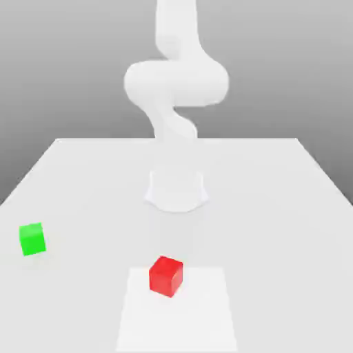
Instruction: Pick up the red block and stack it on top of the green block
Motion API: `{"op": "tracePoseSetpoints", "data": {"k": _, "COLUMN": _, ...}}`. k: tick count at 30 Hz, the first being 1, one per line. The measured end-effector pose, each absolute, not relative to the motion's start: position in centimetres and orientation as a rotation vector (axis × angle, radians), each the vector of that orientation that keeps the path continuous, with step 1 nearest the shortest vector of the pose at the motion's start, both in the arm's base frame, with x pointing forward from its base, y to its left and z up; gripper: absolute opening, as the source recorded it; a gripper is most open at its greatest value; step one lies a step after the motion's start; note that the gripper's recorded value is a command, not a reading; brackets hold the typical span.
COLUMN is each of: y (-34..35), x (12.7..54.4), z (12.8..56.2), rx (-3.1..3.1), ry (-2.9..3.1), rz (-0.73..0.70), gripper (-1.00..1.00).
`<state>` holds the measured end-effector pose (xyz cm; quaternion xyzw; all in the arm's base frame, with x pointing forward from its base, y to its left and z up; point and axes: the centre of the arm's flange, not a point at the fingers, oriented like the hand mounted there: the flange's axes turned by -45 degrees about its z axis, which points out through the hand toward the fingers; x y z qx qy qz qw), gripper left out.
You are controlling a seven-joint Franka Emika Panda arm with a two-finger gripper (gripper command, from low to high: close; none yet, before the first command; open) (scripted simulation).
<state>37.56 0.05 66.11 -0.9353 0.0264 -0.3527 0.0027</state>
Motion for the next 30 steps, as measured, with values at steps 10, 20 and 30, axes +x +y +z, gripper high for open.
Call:
{"op": "tracePoseSetpoints", "data": {"k": 10, "y": -1.2, "x": 42.7, "z": 41.2, "rx": -3.065, "ry": 0.403, "rz": -0.542, "gripper": 0.0}}
{"op": "tracePoseSetpoints", "data": {"k": 20, "y": -2.1, "x": 35.8, "z": 19.2, "rx": -3.06, "ry": 0.709, "rz": -0.011, "gripper": 0.0}}
{"op": "tracePoseSetpoints", "data": {"k": 30, "y": -2.0, "x": 35.4, "z": 14.7, "rx": -3.059, "ry": 0.712, "rz": -0.002, "gripper": -1.0}}
